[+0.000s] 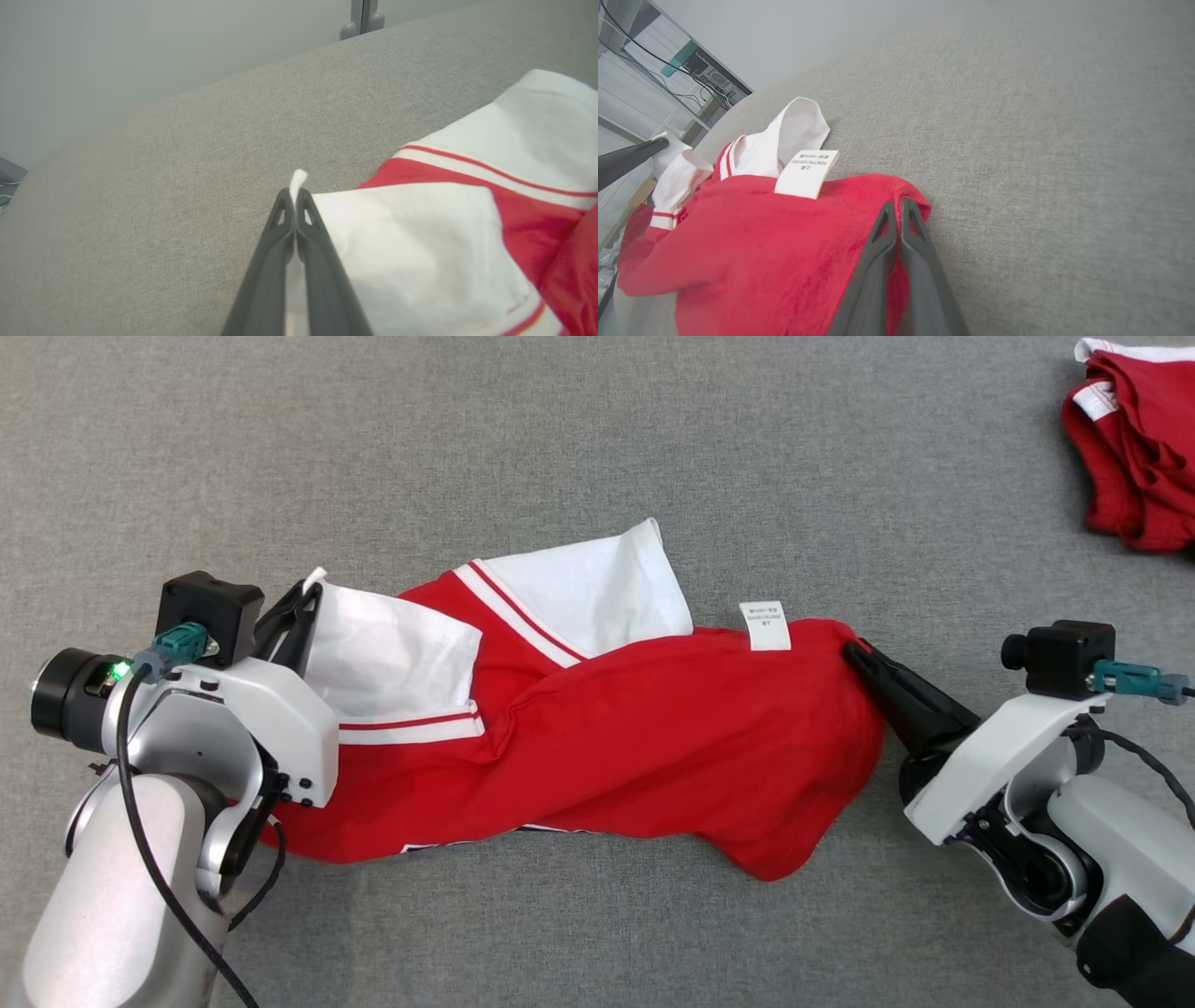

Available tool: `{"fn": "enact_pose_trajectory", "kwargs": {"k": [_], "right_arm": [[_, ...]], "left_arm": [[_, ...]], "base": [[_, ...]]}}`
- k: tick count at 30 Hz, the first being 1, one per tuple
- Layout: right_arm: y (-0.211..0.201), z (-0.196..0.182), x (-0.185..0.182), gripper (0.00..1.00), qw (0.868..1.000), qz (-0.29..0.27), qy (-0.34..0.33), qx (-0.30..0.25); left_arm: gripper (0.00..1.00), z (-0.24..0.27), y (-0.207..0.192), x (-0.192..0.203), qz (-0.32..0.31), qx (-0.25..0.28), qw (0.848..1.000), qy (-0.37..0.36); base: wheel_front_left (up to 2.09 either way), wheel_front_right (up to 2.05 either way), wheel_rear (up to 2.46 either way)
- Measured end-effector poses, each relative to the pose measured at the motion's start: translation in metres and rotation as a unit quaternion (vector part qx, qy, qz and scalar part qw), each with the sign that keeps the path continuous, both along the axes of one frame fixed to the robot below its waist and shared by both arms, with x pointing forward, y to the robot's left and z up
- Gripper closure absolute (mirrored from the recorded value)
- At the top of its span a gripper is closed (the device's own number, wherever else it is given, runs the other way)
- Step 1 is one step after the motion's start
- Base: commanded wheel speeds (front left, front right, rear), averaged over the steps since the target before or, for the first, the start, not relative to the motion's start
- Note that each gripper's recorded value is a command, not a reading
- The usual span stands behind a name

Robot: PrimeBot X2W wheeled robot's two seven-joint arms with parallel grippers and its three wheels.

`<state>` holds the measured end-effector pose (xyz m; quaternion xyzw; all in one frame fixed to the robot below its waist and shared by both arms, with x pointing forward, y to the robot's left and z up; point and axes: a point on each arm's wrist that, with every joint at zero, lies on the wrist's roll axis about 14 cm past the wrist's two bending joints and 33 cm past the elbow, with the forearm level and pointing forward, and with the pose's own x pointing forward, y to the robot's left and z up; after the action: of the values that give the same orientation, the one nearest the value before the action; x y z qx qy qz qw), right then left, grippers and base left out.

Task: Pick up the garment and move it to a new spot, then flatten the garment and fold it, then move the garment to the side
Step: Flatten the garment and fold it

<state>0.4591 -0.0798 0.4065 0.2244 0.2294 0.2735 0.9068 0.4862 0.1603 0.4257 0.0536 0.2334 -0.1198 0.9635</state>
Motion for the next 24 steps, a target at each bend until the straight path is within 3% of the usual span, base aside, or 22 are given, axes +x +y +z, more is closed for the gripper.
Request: {"fn": "enact_pose_trajectory", "kwargs": {"k": [7,11,15,24], "right_arm": [[-0.012,0.016,0.005,1.00,0.999,-0.007,-0.033,-0.006],[-0.021,0.043,0.013,1.00,0.997,-0.021,-0.077,0.001],[-0.031,0.085,0.023,1.00,0.991,-0.034,-0.132,0.010],[-0.063,0.182,0.027,1.00,0.967,-0.055,-0.249,0.007]], "left_arm": [[1.00,0.025,0.001,0.007,0.004,-0.014,0.998,-0.054],[1.00,0.061,-0.001,0.013,0.015,-0.059,0.990,-0.124],[1.00,0.115,0.003,0.018,0.024,-0.102,0.971,-0.214],[1.00,0.219,0.021,0.005,0.032,-0.140,0.925,-0.353]], "base": [[0.00,0.00,0.00],[0.00,0.00,0.00],[0.00,0.00,0.00],[0.00,0.00,0.00]]}}
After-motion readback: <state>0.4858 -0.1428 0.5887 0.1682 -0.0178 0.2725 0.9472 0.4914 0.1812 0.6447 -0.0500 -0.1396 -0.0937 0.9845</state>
